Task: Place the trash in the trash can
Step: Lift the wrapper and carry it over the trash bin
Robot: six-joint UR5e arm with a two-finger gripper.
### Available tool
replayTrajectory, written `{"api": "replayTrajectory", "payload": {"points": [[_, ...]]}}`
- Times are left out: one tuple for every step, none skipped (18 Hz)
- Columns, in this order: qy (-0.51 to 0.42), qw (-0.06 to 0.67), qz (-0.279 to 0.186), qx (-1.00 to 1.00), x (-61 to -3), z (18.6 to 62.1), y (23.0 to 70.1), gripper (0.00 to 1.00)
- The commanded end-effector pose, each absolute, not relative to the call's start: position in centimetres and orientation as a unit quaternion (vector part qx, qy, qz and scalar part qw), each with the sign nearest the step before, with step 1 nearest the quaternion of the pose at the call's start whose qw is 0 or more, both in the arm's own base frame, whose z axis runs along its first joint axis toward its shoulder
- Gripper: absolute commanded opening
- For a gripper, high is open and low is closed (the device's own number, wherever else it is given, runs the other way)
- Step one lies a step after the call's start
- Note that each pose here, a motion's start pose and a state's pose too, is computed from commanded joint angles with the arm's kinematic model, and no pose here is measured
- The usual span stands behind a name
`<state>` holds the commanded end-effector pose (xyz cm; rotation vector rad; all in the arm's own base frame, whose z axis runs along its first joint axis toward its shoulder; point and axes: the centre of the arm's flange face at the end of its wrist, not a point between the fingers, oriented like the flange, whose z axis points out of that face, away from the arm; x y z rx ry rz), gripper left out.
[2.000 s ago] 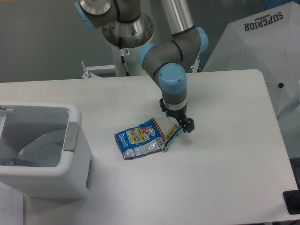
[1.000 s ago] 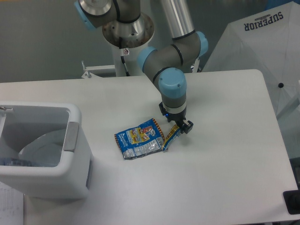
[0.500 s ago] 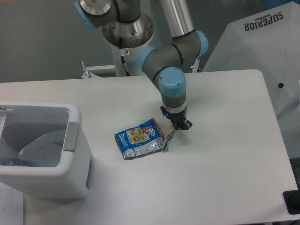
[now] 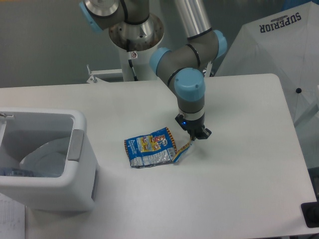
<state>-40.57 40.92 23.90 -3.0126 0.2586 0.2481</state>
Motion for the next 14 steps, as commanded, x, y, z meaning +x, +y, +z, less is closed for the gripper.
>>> {"api": "replayTrajectory", "payload": {"points": [[0.076,0.076,0.083,-0.991,-40.7,25.0,41.4,0.14],[0.066,0.096,0.085,-0.990,-40.9,26.2,41.6,0.14],[0.045,0.111,0.083,-0.989,-41.3,27.4,41.5,0.14],[0.022,0.126,0.080,-0.989,-41.6,28.8,41.4,0.14],[0.004,0.141,0.074,-0.987,-41.9,30.2,41.5,0.14],[-0.009,0.155,0.067,-0.986,-42.2,31.6,41.7,0.14],[-0.019,0.166,0.061,-0.984,-42.4,33.0,41.9,0.14],[-0.030,0.175,0.058,-0.982,-42.5,34.3,42.1,0.14],[-0.041,0.188,0.056,-0.980,-42.6,35.7,42.3,0.14],[-0.055,0.204,0.055,-0.976,-42.5,37.2,42.5,0.14],[-0.066,0.220,0.054,-0.972,-42.2,38.5,42.5,0.14],[-0.078,0.236,0.053,-0.967,-41.8,39.8,42.3,0.14],[-0.091,0.252,0.050,-0.962,-41.4,41.0,42.2,0.14],[-0.107,0.273,0.043,-0.955,-40.9,42.3,42.2,0.14]]}}
